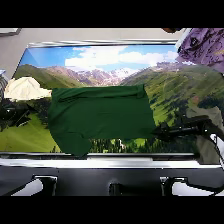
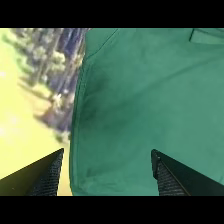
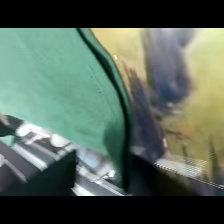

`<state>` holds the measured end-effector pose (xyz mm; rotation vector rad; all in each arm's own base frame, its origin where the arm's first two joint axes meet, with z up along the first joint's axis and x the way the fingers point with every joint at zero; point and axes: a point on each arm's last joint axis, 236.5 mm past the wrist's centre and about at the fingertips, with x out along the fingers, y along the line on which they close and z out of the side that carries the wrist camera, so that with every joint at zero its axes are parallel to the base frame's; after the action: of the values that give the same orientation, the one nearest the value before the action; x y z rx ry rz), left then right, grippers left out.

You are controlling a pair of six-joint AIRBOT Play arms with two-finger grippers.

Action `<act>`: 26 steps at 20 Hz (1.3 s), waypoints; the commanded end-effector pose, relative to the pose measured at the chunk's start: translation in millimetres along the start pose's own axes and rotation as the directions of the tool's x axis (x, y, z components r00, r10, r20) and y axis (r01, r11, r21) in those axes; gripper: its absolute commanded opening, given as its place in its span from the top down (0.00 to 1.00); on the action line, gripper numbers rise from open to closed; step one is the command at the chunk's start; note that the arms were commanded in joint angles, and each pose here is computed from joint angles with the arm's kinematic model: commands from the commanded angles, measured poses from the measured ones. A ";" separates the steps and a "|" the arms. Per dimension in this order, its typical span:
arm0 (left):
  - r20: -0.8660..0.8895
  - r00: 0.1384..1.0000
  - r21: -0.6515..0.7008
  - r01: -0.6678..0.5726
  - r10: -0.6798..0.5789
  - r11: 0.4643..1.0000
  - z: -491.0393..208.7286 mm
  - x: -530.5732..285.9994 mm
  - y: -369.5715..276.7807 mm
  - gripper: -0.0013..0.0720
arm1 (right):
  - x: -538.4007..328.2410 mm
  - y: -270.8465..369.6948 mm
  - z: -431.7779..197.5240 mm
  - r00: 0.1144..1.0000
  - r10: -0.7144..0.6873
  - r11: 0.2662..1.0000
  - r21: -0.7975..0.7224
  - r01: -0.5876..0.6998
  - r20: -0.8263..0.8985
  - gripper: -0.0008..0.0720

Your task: Fold the clothes and pants, and hang the long-sleeved shirts on hangers.

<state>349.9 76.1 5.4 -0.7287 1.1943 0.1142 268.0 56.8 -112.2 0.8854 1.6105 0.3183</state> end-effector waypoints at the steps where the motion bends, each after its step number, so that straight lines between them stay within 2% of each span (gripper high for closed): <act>1: -0.017 1.000 -0.021 0.002 -0.002 1.000 -4.1 0.2 1.8 0.14 | 7.6 -1.7 2.1 1.000 -0.028 1.000 -0.007 0.028 0.012 0.76; 2: -0.018 1.000 -0.016 0.005 -0.005 1.000 -4.7 0.4 4.2 0.14 | 7.4 -2.2 4.2 0.999 -0.031 1.000 -0.007 0.031 0.021 0.92; 3: -0.020 0.999 -0.017 0.026 -0.026 1.000 -6.6 1.6 5.8 0.14 | 6.9 -3.3 7.2 0.999 -0.036 0.999 -0.009 0.037 0.034 0.95; 8: -0.046 0.980 -0.052 0.191 -0.194 0.980 -34.1 21.7 18.1 0.14 | 1.8 -0.3 10.4 0.997 -0.043 0.999 -0.024 0.044 0.061 0.95; 12: -0.099 0.977 -0.085 0.181 -0.189 0.980 -68.2 50.1 37.6 0.14 | -6.9 9.0 7.8 0.996 -0.037 0.998 -0.053 0.041 0.077 0.95; 17: -0.165 0.955 -0.100 0.231 -0.245 0.968 -102.0 65.9 34.1 0.14 | -11.6 13.5 7.3 0.995 -0.035 0.998 -0.048 0.040 0.090 0.95; 26: -0.214 0.937 -0.114 0.257 -0.276 0.960 -128.5 75.2 28.7 0.14 | -11.8 13.8 7.7 0.995 -0.035 0.998 -0.046 0.039 0.093 0.95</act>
<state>268.1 8.9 -90.1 -0.9945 1.2911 -0.1436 279.4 55.4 -97.8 0.8188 1.5293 0.2849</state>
